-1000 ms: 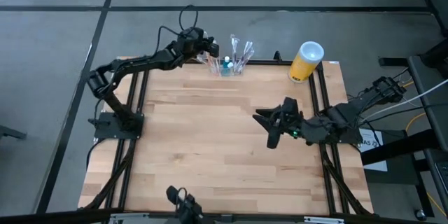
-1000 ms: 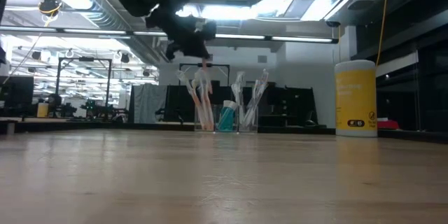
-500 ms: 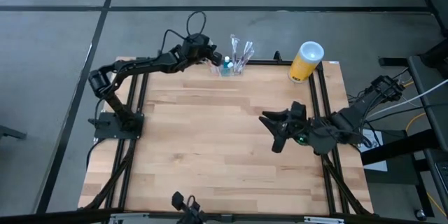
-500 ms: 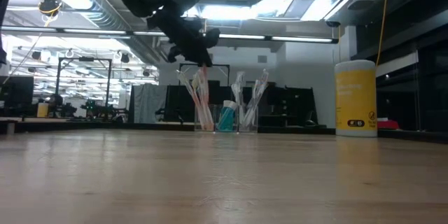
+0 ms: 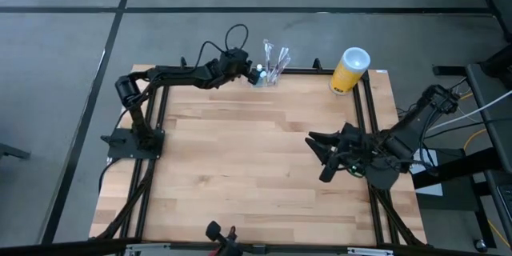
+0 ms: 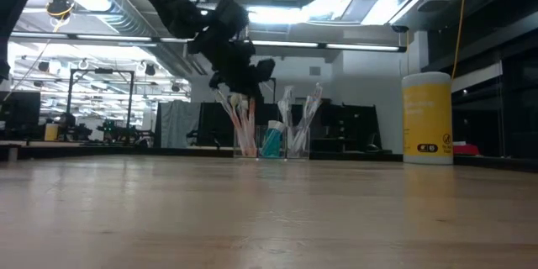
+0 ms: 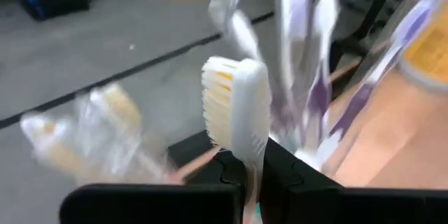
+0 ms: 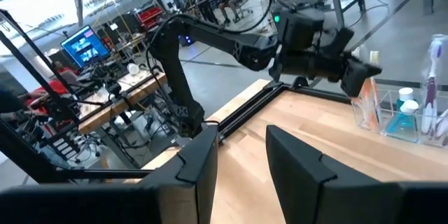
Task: Pick & Place toothbrushing station
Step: Put the orange toothbrush into the transparent organizer, then return to Home Position
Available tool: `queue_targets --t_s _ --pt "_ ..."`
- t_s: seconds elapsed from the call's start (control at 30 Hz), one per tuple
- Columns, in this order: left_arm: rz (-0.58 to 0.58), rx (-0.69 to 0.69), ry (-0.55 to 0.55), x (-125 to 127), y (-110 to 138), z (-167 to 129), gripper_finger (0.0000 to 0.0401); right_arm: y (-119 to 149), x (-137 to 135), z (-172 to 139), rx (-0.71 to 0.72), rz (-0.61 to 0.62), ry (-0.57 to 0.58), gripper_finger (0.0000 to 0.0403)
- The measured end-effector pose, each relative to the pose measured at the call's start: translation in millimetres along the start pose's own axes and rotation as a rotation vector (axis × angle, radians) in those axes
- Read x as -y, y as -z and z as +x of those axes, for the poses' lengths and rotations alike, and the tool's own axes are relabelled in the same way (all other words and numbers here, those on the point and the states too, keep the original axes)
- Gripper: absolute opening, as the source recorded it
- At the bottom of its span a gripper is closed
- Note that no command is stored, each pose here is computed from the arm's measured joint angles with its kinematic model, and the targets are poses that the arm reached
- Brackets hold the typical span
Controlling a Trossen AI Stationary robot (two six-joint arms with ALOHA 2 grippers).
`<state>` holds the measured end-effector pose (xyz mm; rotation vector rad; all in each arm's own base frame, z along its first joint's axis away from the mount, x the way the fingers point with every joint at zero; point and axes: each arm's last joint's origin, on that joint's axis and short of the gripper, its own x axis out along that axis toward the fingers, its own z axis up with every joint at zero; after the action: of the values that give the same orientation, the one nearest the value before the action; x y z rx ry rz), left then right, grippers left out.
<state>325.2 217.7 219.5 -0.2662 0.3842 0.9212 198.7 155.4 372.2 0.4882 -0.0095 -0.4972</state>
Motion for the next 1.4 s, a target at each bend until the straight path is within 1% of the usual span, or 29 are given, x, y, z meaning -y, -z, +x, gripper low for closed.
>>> queue_targets --t_s 0.1,0.17,0.23,0.3,0.43,0.53,0.63,0.7,0.8,0.83,0.87,0.97,1.07,1.13,1.27,1.3,1.4 --pt "0.023 -0.080 -0.023 -1 11 3 0.0023 1 -1 -5 0.017 0.001 0.007 0.0125" --pt "0.010 -0.127 -0.048 -2 16 2 0.0041 1 -2 -8 0.024 0.001 0.008 0.0125" --pt "0.007 -0.154 -0.039 -3 15 -2 0.0061 1 -2 -11 0.018 0.003 -0.003 0.0125" --pt "-0.006 -0.129 -0.011 -4 6 -11 0.0083 -1 -2 -12 0.001 0.008 -0.025 0.0125" --pt "-0.025 -0.025 0.051 -4 -20 -32 0.0134 0 -3 -13 -0.034 -0.007 -0.062 0.0125" --pt "-0.039 0.049 0.084 -7 -40 -55 0.0174 1 -4 -14 -0.055 -0.016 -0.085 0.0125" --pt "-0.065 0.142 0.177 -10 -68 -89 0.0203 1 -3 -15 -0.082 -0.047 -0.113 0.0125" --pt "-0.040 0.211 0.294 -13 -84 -116 0.0213 -2 1 -16 -0.107 -0.091 -0.128 0.0125" --pt "0.017 0.295 0.497 -23 -102 -161 0.0216 -10 17 -22 -0.154 -0.174 -0.127 0.0125" --pt "0.015 0.321 0.530 -29 -105 -175 0.0216 -14 25 -24 -0.165 -0.200 -0.118 0.0125" --pt "0.007 0.341 0.539 -35 -105 -189 0.0215 -19 33 -27 -0.171 -0.216 -0.107 0.0125" --pt "-0.036 0.373 0.512 -53 -93 -222 0.0213 -34 59 -35 -0.161 -0.236 -0.082 0.0125" --pt "-0.108 0.431 0.501 -62 -74 -248 0.0213 -35 84 -40 -0.157 -0.202 -0.112 0.0125" --pt "-0.168 0.469 0.511 -64 -58 -258 0.0213 -26 98 -41 -0.154 -0.158 -0.166 0.0125" --pt "-0.273 0.581 0.546 -60 -26 -275 0.0212 0 122 -40 -0.105 -0.071 -0.344 0.0125" --pt "-0.290 0.607 0.553 -57 -20 -279 0.0212 7 128 -40 -0.085 -0.054 -0.383 0.0125" --pt "-0.294 0.606 0.544 -48 0 -280 0.0214 30 151 -36 -0.044 -0.029 -0.449 0.0125"
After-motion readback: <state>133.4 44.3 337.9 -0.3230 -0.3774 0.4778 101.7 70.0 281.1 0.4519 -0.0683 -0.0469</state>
